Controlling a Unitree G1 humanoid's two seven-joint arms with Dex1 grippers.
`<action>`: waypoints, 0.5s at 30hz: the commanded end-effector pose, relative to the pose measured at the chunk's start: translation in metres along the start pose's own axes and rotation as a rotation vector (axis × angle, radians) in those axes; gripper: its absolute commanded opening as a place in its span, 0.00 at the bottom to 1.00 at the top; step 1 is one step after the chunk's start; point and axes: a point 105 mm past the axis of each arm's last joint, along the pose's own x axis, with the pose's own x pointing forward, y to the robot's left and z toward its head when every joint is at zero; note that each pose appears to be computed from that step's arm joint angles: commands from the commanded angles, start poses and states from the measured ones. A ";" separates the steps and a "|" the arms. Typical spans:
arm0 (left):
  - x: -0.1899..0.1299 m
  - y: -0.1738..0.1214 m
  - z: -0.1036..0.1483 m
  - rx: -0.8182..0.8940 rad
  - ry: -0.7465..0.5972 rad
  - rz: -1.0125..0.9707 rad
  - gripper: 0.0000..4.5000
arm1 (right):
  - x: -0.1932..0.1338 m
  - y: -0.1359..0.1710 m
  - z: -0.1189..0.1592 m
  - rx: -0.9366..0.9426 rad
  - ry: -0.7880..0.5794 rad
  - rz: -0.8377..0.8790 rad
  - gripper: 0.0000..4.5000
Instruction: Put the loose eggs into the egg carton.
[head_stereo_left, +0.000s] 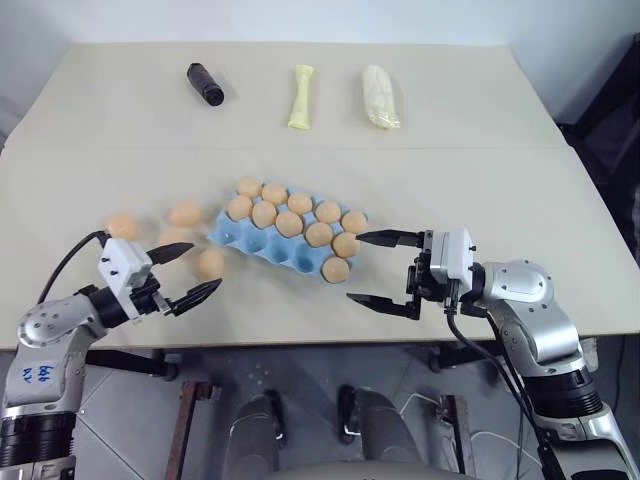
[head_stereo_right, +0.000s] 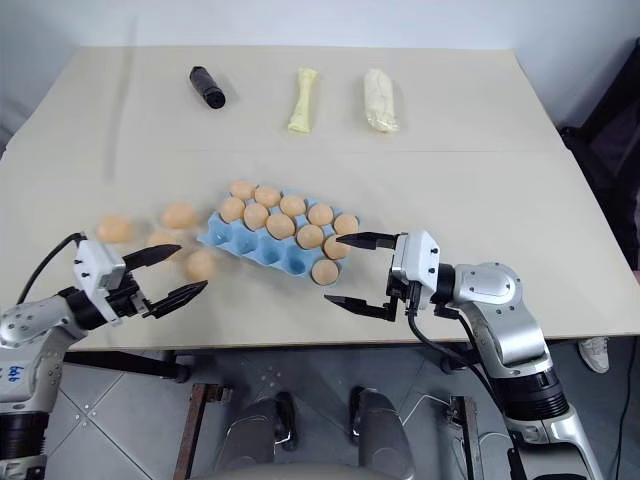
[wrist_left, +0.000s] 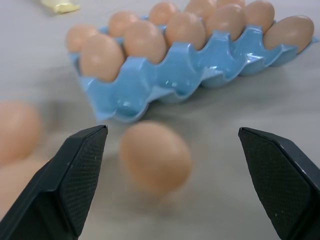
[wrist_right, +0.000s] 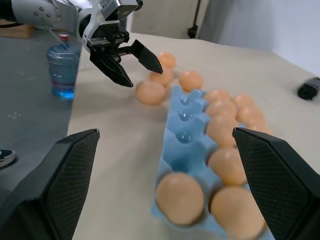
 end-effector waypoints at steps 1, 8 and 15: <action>0.007 0.003 -0.011 0.011 0.044 0.035 0.99 | 0.001 0.000 0.010 -0.041 -0.031 -0.017 1.00; 0.012 0.005 -0.019 0.013 0.057 0.070 0.79 | 0.000 -0.002 0.010 -0.042 -0.031 -0.052 1.00; 0.019 -0.004 -0.007 0.002 -0.028 0.017 0.41 | 0.000 -0.002 0.008 -0.038 -0.028 -0.066 1.00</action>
